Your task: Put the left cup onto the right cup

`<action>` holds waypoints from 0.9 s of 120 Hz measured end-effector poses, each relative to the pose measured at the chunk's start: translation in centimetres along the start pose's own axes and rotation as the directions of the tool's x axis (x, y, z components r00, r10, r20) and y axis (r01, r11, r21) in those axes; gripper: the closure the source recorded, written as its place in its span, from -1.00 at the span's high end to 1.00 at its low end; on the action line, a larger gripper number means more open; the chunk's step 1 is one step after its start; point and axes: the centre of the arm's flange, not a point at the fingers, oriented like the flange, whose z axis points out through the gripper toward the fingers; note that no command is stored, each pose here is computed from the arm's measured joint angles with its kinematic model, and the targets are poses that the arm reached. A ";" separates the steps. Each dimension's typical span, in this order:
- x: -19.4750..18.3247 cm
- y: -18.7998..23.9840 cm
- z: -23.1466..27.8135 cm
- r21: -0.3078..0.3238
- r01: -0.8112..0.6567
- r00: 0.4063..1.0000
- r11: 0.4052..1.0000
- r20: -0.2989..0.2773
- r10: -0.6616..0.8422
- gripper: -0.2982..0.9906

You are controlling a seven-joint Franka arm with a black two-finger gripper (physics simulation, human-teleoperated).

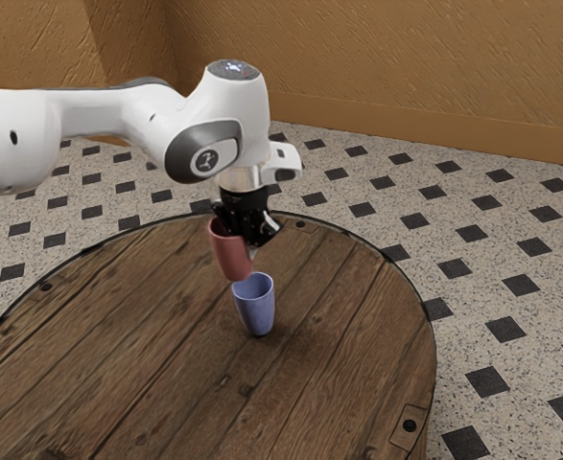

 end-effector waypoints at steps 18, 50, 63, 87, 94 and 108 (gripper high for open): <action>1.5 -0.2 1.2 0.003 0.003 1.000 1.000 0.005 -0.003 -0.68; 3.3 -0.1 3.6 -0.009 0.008 1.000 1.000 0.029 -0.008 -0.68; 3.2 0.1 4.4 -0.011 0.009 0.999 1.000 0.042 -0.008 -0.68; 3.1 0.2 5.3 -0.013 0.016 0.998 1.000 0.058 -0.015 -0.68; 3.1 0.3 5.3 -0.014 0.018 0.998 1.000 0.060 -0.017 -0.68; 3.1 0.6 5.4 -0.019 0.025 0.998 1.000 0.063 -0.023 -0.63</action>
